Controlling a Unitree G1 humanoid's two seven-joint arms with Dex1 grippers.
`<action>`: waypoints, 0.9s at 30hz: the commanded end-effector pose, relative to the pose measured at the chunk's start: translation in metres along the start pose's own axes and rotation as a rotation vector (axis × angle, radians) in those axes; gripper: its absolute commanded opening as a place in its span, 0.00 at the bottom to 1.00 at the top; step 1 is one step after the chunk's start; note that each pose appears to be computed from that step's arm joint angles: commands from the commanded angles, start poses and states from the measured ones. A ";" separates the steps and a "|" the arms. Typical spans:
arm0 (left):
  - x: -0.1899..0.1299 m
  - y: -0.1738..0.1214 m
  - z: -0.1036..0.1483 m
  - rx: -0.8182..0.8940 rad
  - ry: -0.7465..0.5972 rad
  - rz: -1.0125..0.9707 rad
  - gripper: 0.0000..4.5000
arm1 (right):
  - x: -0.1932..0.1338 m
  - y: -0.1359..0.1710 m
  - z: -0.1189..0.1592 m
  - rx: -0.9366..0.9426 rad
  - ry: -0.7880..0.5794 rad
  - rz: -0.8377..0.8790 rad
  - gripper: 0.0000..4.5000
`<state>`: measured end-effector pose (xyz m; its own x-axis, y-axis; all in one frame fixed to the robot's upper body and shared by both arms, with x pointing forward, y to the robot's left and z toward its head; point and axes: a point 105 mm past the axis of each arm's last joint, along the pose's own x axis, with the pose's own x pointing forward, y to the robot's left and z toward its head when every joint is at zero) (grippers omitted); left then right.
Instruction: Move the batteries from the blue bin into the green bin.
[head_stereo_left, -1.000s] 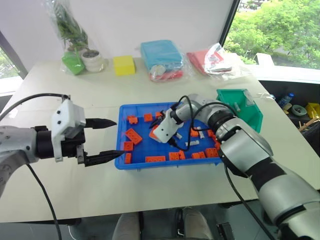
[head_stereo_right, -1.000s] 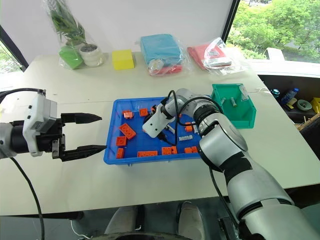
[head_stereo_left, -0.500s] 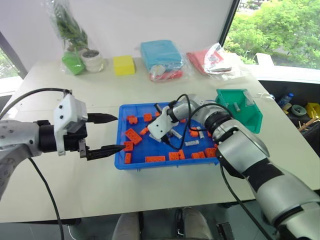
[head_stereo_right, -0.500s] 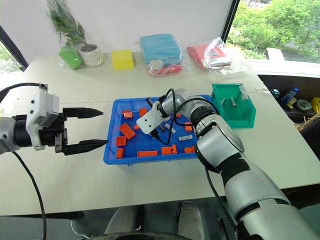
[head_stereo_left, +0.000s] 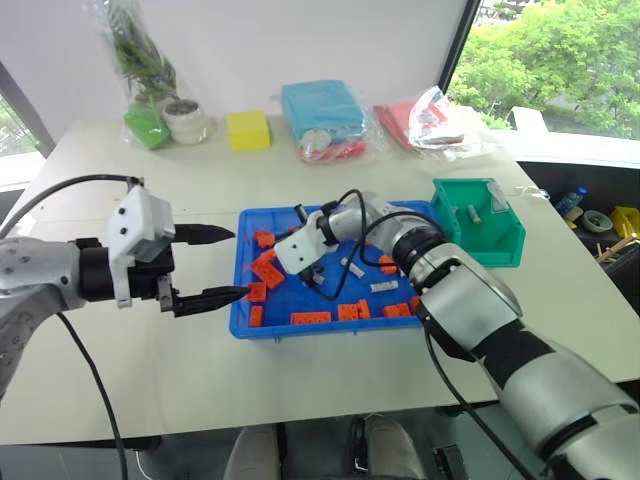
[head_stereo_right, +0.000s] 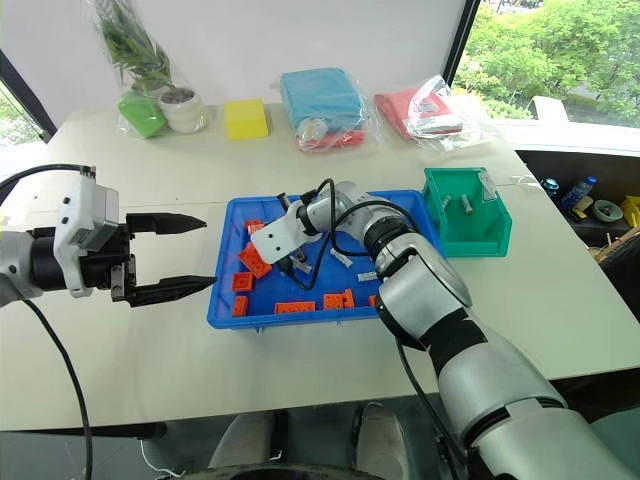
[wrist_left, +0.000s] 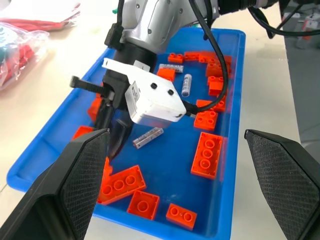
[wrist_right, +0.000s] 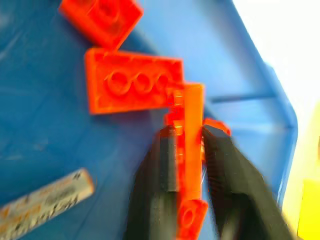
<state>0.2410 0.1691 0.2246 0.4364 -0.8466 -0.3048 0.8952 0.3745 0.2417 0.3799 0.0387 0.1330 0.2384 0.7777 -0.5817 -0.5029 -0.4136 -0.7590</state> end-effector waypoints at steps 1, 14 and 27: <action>0.001 -0.001 0.007 0.044 -0.013 -0.008 1.00 | -0.011 -0.026 0.007 0.038 -0.034 -0.079 0.52; 0.008 -0.007 -0.003 0.011 -0.006 -0.088 1.00 | -0.093 0.021 -0.003 0.845 -0.095 -0.021 0.52; 0.012 0.011 -0.023 -0.066 -0.064 -0.044 1.00 | -0.069 0.050 -0.011 1.169 -0.052 -0.171 0.52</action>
<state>0.2559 0.1699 0.2035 0.3764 -0.8872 -0.2668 0.9256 0.3479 0.1487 0.3427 -0.0442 0.1187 0.3256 0.7968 -0.5090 -0.9380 0.3401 -0.0677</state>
